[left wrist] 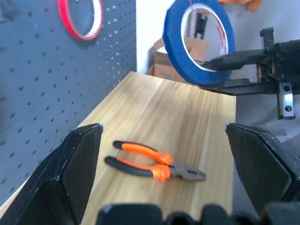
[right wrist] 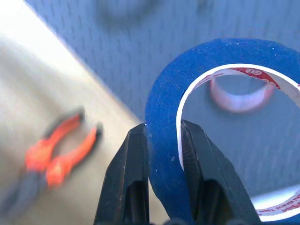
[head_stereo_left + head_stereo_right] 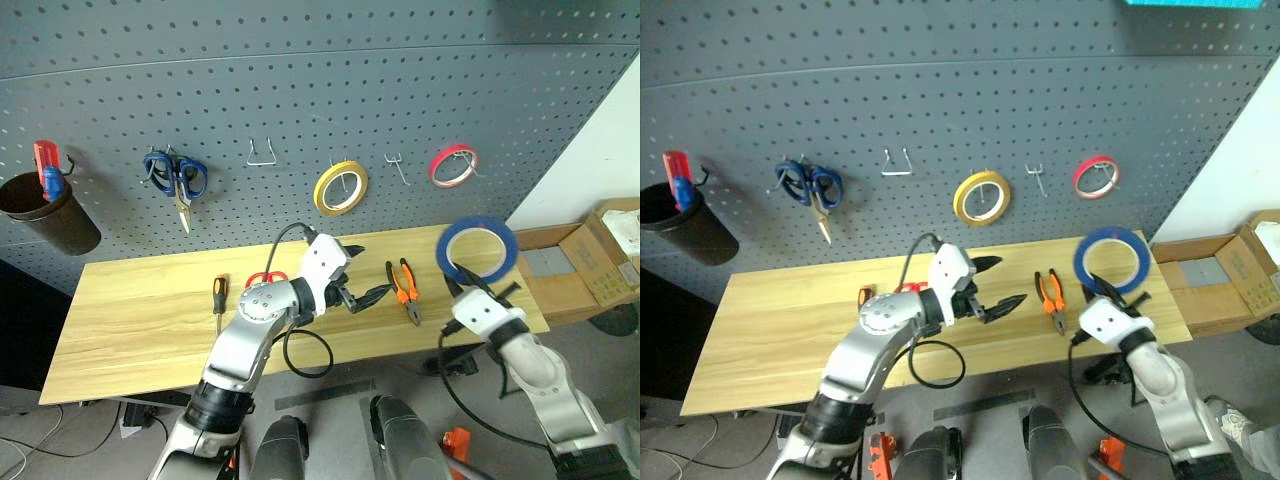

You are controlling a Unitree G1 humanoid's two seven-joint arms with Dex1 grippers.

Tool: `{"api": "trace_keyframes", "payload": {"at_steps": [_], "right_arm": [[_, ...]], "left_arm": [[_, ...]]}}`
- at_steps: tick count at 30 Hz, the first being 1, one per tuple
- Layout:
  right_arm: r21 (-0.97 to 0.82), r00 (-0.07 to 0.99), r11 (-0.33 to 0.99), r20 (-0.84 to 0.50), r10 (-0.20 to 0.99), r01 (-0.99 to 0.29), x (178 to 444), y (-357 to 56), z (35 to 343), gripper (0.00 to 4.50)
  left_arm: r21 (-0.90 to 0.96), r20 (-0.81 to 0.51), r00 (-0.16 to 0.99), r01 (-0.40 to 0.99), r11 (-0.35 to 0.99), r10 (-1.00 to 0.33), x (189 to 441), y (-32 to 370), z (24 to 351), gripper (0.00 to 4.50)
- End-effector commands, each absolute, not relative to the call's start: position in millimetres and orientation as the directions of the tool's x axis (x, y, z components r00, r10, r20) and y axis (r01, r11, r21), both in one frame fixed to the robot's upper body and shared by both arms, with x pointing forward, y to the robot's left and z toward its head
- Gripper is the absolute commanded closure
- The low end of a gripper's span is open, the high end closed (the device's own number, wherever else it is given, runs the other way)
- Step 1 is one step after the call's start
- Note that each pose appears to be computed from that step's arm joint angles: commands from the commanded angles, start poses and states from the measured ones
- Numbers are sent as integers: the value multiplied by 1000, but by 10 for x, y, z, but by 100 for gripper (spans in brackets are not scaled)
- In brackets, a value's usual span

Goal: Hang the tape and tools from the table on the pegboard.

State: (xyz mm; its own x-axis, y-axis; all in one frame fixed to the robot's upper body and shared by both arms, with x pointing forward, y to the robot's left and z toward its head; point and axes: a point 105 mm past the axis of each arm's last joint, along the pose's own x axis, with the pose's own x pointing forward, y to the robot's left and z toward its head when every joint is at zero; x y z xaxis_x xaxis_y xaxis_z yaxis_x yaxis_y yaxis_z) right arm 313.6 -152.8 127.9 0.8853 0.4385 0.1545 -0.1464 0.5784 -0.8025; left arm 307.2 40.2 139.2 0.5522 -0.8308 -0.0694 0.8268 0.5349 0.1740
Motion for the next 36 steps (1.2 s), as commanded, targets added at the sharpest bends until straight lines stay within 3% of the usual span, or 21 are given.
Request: {"api": "trace_keyframes", "payload": {"at_steps": [1, 14, 23, 27, 36], "right_arm": [[-815, 847, 573, 244, 473, -84, 3216, -1435, 1458, 407], [-845, 769, 532, 299, 565, -61, 3469, -1354, 1619, 407], [-851, 602, 412, 149, 784, -325, 3491, -1025, 1521, 407], [-825, 603, 405, 101, 792, -394, 3632, -1081, 1521, 407], [-821, 643, 398, 50, 764, -410, 3861, -1246, 1551, 407]], "left_arm": [[201, -4, 583, 797, 570, -813, 3048, 420, 1593, 0], [252, 51, 669, 710, 658, -741, 3227, 491, 1710, 0], [247, 39, 644, 734, 632, -764, 3201, 459, 1682, 0], [245, 32, 643, 737, 630, -765, 3211, 449, 1674, 0], [237, 24, 631, 750, 618, -775, 3177, 407, 1650, 0]]}}
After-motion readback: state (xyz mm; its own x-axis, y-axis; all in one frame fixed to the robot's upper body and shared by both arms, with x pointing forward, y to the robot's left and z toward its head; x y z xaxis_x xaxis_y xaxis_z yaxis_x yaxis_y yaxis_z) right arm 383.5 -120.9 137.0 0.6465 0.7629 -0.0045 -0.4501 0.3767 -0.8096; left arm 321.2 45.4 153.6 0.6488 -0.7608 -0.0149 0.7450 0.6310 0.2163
